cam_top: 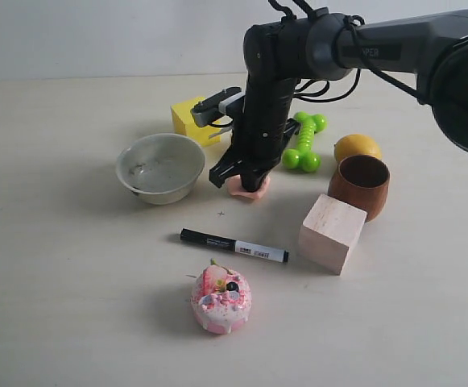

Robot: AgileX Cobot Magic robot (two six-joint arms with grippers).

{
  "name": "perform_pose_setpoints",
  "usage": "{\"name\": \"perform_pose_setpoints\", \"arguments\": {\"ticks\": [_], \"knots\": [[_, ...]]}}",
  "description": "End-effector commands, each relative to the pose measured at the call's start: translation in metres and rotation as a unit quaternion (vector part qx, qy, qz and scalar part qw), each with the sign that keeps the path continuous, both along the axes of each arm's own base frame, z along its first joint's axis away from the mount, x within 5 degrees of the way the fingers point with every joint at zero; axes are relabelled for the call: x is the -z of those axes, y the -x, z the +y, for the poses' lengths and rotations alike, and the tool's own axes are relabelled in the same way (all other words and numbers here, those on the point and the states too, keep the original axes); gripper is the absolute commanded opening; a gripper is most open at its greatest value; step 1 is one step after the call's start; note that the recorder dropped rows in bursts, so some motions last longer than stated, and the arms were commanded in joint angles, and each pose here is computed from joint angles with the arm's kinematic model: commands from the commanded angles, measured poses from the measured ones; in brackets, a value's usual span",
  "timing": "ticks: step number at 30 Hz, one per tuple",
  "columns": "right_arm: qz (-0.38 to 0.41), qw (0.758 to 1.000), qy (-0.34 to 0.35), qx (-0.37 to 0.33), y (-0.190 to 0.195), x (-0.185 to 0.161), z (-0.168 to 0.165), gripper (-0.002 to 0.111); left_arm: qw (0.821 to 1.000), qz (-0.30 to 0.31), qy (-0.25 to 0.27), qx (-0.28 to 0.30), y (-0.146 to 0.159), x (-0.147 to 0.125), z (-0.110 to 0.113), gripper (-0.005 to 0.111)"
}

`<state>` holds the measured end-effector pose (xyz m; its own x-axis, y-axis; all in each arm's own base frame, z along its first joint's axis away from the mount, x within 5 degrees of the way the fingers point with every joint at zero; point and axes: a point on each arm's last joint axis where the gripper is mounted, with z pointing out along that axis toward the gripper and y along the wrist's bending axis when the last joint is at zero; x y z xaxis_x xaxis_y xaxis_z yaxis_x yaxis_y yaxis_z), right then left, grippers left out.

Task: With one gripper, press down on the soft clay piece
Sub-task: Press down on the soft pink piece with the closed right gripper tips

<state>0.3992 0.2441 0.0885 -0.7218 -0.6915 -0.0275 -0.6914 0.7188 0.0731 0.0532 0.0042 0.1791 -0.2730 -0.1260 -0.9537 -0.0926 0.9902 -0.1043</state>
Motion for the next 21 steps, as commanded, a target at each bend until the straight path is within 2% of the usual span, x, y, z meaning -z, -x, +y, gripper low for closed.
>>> {"name": "perform_pose_setpoints", "arguments": {"ticks": [1, 9, 21], "knots": [[0.079, 0.995, 0.055, -0.002, 0.018, 0.069, -0.011, 0.000, 1.000, -0.008, -0.005, 0.004, 0.000, -0.002, 0.000, 0.000], [0.085, 0.995, 0.058, 0.000, 0.019, 0.065, -0.012, 0.000, 1.000, -0.008, -0.005, 0.004, 0.000, -0.002, 0.000, 0.000], [0.011, 1.000, 0.017, 0.001, 0.008, 0.005, -0.006, 0.000, 1.000, -0.008, -0.005, 0.004, 0.000, -0.002, 0.000, 0.000]]}}
